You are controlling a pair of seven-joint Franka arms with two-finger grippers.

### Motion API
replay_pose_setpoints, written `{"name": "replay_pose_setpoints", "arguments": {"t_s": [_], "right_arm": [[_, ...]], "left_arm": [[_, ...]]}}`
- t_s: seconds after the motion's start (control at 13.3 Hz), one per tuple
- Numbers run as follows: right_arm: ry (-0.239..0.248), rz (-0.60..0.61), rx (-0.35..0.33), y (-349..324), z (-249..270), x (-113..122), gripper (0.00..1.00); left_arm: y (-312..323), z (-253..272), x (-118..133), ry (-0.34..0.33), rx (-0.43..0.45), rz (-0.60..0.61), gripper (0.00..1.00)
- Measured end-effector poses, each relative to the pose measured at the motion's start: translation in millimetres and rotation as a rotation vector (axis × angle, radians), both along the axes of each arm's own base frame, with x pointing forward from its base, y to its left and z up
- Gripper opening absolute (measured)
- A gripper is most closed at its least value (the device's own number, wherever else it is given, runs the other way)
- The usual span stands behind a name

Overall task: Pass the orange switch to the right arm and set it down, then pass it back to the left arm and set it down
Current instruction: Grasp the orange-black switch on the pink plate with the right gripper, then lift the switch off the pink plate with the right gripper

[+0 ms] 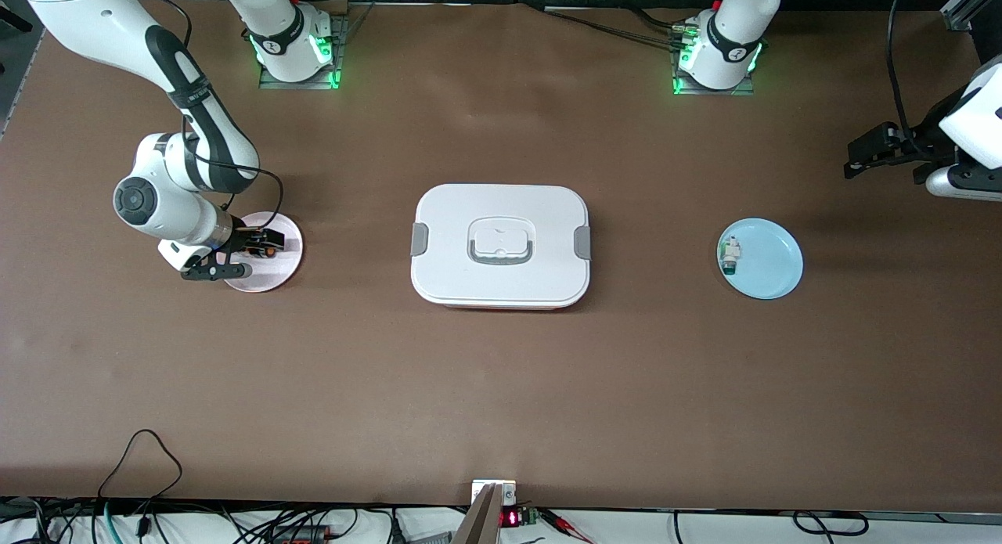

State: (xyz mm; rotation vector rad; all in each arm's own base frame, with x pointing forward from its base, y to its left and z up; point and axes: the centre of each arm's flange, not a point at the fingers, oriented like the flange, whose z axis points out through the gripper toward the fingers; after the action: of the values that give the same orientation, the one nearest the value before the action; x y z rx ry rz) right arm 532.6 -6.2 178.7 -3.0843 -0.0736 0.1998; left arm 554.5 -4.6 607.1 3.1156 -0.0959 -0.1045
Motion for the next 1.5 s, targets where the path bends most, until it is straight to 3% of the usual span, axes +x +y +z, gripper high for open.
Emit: {"name": "replay_pose_setpoints", "arguments": {"t_s": [0.75,0.9,1.5], "right_arm": [[-0.004,-0.049,0.025,-6.8,0.7,0.7,0.96],[-0.007,-0.012,0.03,-6.3,0.8,0.8,0.74],[-0.042,0.153,0.057,-1.6,9.0,8.4,0.73]], "left_arm": [[-2.7,-0.3,-0.2,0.003,-0.004,0.031,1.0],[-3.3,-0.4,-0.4,0.005,-0.009,0.032,1.0],[-3.7,-0.5,-0.4,0.006,-0.012,0.034,1.0]]}}
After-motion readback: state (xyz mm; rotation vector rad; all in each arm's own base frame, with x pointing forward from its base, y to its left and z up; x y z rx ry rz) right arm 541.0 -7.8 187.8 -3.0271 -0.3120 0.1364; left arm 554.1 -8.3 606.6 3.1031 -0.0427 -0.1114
